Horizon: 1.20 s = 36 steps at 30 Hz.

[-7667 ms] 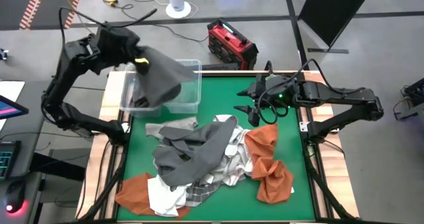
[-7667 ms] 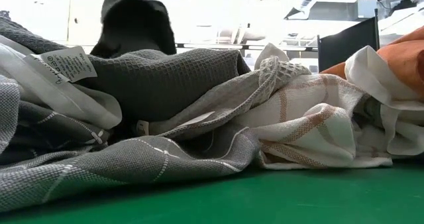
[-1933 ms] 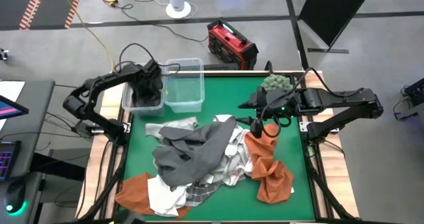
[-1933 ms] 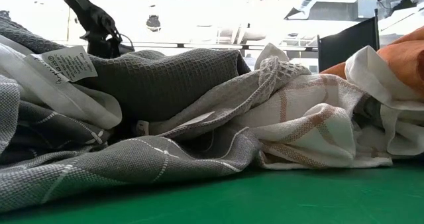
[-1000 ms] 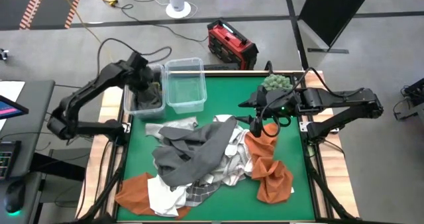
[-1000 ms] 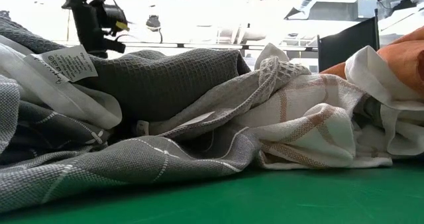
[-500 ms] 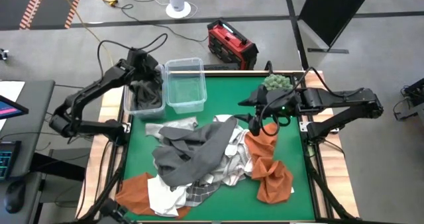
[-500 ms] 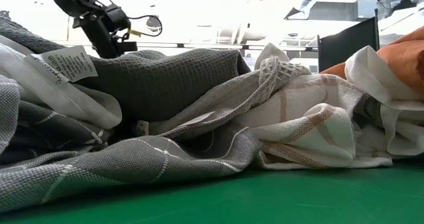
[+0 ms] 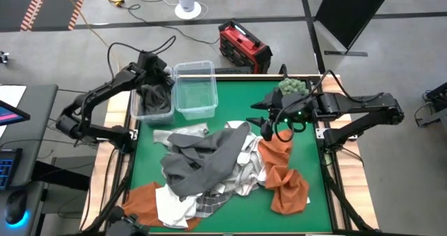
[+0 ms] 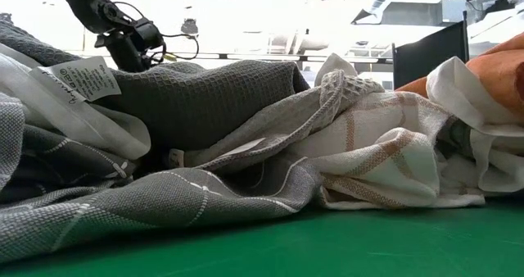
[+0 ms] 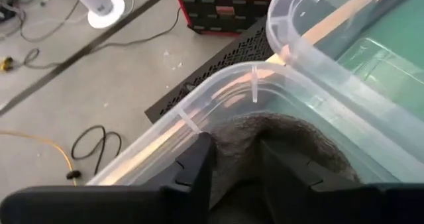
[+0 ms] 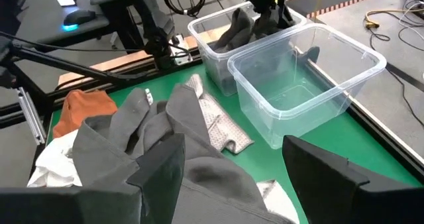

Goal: Sort towels by color in basket
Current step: Put the gray towel into the left transparent bin

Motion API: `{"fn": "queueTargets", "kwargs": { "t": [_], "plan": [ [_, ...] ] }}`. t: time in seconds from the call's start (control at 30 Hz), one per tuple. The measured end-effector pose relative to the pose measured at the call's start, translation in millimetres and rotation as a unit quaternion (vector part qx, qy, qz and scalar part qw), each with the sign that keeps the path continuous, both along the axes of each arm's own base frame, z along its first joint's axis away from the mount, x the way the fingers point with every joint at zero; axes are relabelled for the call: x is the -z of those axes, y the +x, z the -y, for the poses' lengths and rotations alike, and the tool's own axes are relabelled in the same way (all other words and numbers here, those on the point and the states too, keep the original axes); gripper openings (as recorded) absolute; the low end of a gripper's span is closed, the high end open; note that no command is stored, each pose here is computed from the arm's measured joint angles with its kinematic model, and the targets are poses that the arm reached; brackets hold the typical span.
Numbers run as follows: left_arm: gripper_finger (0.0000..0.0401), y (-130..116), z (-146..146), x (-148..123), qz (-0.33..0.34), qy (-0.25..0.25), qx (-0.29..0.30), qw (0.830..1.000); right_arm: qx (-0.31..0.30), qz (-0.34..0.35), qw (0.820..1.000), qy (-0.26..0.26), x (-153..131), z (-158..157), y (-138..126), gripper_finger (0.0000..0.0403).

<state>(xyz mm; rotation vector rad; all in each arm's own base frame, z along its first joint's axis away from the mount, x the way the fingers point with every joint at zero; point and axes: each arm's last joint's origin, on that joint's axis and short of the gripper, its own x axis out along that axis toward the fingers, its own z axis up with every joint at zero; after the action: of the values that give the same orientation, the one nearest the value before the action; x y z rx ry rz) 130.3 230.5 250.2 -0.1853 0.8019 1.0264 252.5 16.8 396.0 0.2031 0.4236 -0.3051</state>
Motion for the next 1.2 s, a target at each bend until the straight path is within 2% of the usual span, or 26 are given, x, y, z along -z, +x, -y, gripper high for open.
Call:
{"fn": "queueTargets", "kwargs": {
  "t": [0.17, 0.33, 0.67, 0.93, 1.07, 1.2],
  "plan": [
    [0.0085, 3, 2, 5, -0.006, -0.018, 0.003, 1.000, 0.000, 0.000, 1.000, 0.000, 0, 0, 0, 0.0280],
    [0.0071, 0, 11, 13, -0.055, -0.067, 0.026, 0.996, 0.001, 0.000, 1.000, -0.001, 0, 0, 0, 0.0280],
    [0.0063, -8, 23, 18, -0.098, -0.135, 0.007, 0.986, -0.004, -0.003, 1.000, -0.011, 0, 0, 0, 0.0280],
    [0.0063, -16, 38, -21, -0.054, -0.118, -0.008, 0.992, -0.012, -0.008, 0.999, -0.029, 0, 0, 0, 0.0280],
    [0.0063, -21, 52, -41, -0.001, -0.104, 0.007, 0.995, -0.013, -0.009, 0.999, -0.030, 0, 0, 0, 0.0280],
    [0.0063, -22, 72, -59, 0.034, -0.066, 0.056, 0.996, -0.014, -0.009, 0.999, -0.029, 0, 0, 0, 0.0280]
  ]
}}
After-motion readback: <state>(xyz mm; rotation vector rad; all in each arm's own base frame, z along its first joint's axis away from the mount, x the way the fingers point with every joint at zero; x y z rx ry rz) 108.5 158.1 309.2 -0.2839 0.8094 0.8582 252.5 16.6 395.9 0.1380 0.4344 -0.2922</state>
